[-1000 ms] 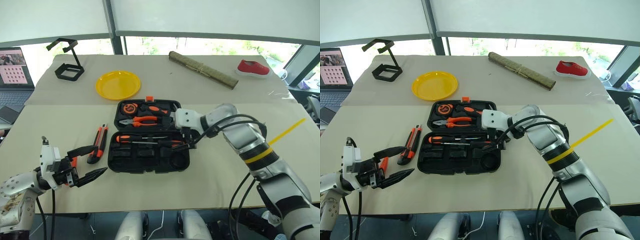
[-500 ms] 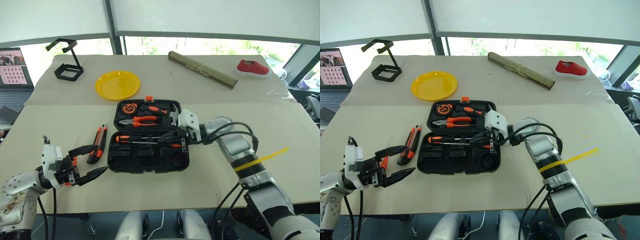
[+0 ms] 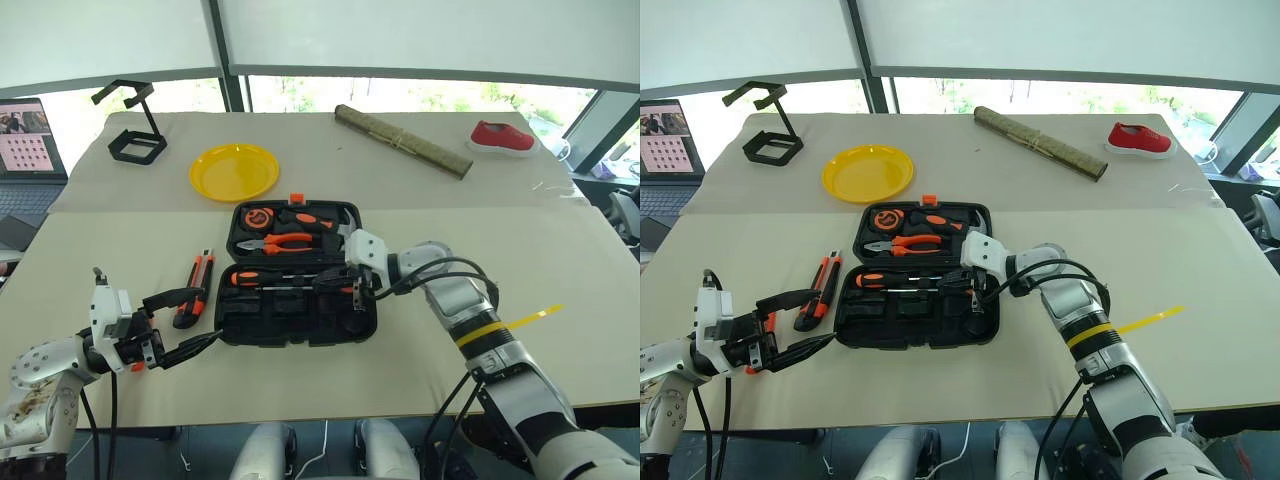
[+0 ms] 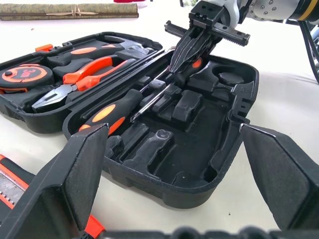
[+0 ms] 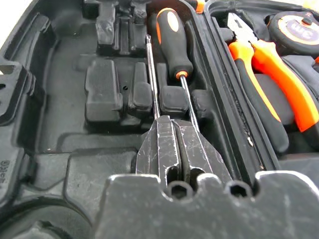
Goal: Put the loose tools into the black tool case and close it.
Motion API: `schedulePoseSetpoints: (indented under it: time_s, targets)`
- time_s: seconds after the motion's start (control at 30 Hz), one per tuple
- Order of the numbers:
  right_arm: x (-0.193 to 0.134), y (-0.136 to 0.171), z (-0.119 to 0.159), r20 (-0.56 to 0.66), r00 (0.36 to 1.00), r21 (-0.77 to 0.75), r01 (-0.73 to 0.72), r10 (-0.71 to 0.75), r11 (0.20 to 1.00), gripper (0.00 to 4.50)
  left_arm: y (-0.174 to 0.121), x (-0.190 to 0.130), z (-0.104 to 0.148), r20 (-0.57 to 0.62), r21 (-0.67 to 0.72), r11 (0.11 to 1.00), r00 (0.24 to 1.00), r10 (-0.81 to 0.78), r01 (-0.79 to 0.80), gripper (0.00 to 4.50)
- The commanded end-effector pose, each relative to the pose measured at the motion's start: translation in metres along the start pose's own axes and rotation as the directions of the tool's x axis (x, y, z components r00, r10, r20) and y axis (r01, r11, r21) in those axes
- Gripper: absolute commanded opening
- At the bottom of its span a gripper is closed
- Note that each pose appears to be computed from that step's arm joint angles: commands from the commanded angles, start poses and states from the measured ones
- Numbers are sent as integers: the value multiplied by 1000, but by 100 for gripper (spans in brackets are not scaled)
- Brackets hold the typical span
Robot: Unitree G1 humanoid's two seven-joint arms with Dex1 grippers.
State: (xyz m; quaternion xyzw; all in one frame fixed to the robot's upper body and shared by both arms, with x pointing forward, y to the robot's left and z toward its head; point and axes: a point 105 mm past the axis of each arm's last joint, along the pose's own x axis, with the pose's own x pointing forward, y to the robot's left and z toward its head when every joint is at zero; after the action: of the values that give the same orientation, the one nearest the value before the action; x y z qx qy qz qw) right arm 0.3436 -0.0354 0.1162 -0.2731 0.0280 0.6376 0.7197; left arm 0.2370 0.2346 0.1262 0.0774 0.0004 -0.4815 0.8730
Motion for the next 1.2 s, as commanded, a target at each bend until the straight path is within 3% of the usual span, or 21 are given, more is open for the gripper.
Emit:
schedulePoseSetpoints:
  time_s: [0.03,0.13,0.27,0.37,0.47,0.57,0.67,0.8,0.83,0.87,0.93,1.0,1.2]
  targets:
    - [10,17,-18,-106,991,-35,-84,80,996,3,2,-2,4,-13,32,999,1000,23,-22,450]
    - [12,15,-3,-47,997,-75,-70,67,995,3,3,-6,1,-21,23,998,998,61,-60,450]
    - [-5,7,32,205,979,-29,9,-3,1000,3,7,-20,1,-18,-4,988,988,155,-156,450]
    - [-36,10,40,321,946,28,31,-38,999,84,18,-46,0,-29,-36,946,947,320,-321,450]
    - [-61,15,35,348,931,82,92,-115,992,179,24,-73,-3,-63,-57,882,883,465,-468,450]
    - [-93,30,39,460,873,102,130,-162,986,286,22,-114,-6,-111,-66,779,781,615,-623,450]
    - [-121,37,30,491,813,130,287,-313,949,304,10,-157,-20,-199,-75,652,652,732,-755,450]
    - [-138,55,22,496,787,156,336,-368,929,304,-10,-188,-36,-292,-96,557,558,777,-825,450]
    - [-141,61,22,500,779,180,333,-377,926,351,-16,-197,-42,-332,-100,522,523,785,-847,450]
    - [-142,68,22,502,784,168,325,-364,931,371,-19,-203,-45,-356,-104,499,501,789,-860,450]
    - [-140,76,22,497,800,130,316,-338,940,437,-20,-207,-46,-368,-97,481,481,796,-871,450]
    - [-136,80,28,510,808,77,298,-295,951,445,-14,-202,-41,-374,-111,475,479,794,-873,450]
    - [-121,76,64,590,792,-37,226,-161,973,445,6,-153,-7,-390,-243,536,587,710,-809,450]
